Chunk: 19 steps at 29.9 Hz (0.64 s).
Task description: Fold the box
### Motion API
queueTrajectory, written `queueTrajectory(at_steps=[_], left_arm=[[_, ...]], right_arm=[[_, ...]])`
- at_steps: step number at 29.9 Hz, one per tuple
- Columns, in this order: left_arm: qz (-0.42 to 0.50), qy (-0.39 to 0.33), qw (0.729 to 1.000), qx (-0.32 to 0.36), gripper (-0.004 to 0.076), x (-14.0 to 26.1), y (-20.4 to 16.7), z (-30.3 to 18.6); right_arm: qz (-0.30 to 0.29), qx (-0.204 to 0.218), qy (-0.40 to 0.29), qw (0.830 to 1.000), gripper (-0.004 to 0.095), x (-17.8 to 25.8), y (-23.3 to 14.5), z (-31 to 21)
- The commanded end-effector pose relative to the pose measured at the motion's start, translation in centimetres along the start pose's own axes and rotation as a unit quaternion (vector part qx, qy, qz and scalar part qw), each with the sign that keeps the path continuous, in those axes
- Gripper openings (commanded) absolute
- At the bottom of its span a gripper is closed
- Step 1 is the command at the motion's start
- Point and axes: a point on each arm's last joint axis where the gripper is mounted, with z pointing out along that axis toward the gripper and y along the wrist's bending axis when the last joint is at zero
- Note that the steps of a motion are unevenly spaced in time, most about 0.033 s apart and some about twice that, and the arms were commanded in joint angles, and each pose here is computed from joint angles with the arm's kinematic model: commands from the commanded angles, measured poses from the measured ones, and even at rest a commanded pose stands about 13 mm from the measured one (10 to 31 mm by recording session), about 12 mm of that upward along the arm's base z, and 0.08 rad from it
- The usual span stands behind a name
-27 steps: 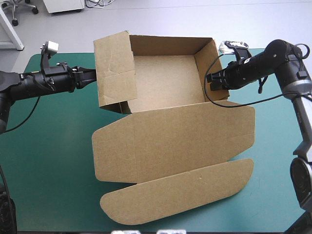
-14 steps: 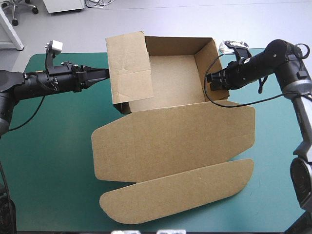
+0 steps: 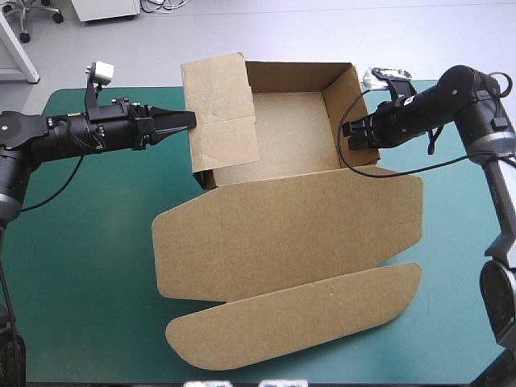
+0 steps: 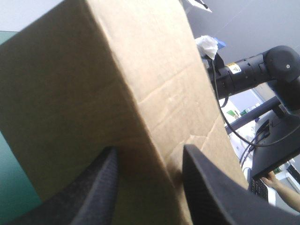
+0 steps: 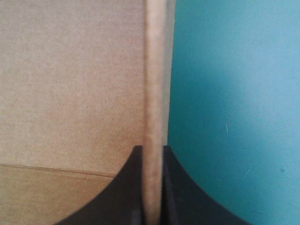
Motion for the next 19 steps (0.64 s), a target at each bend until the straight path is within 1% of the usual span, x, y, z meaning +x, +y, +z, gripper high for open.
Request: queueTrajectory(at_steps=[1, 2, 10, 15, 19], left_arm=[[0.019, -0.006, 0.999, 0.042, 0.0331, -0.4, -3.0, -0.4], [0.019, -0.004, 0.999, 0.038, 0.0331, -0.3, -3.0, -0.2], [0.023, 0.004, 1.0, 0.022, 0.0331, -0.2, -2.8, 0.0], [0.032, 0.017, 0.999, -0.001, 0.0331, -0.3, -2.9, -0.2], [0.036, 0.027, 0.999, -0.021, 0.0331, -0.4, -2.8, -0.3]], right_arm=[[-0.001, -0.025, -0.039, 0.999, -0.0015, -0.4, 1.8, -2.4], [0.003, -0.026, -0.038, 0.999, -0.0012, -0.3, 1.9, -2.3], [-0.027, -0.015, -0.024, 0.999, -0.0007, -0.1, 4.4, -1.0], [-0.043, 0.002, -0.022, 0.999, -0.0007, -0.1, 6.0, -0.4], [-0.058, 0.019, -0.038, 0.997, -0.0007, -0.5, 7.3, -1.0]])
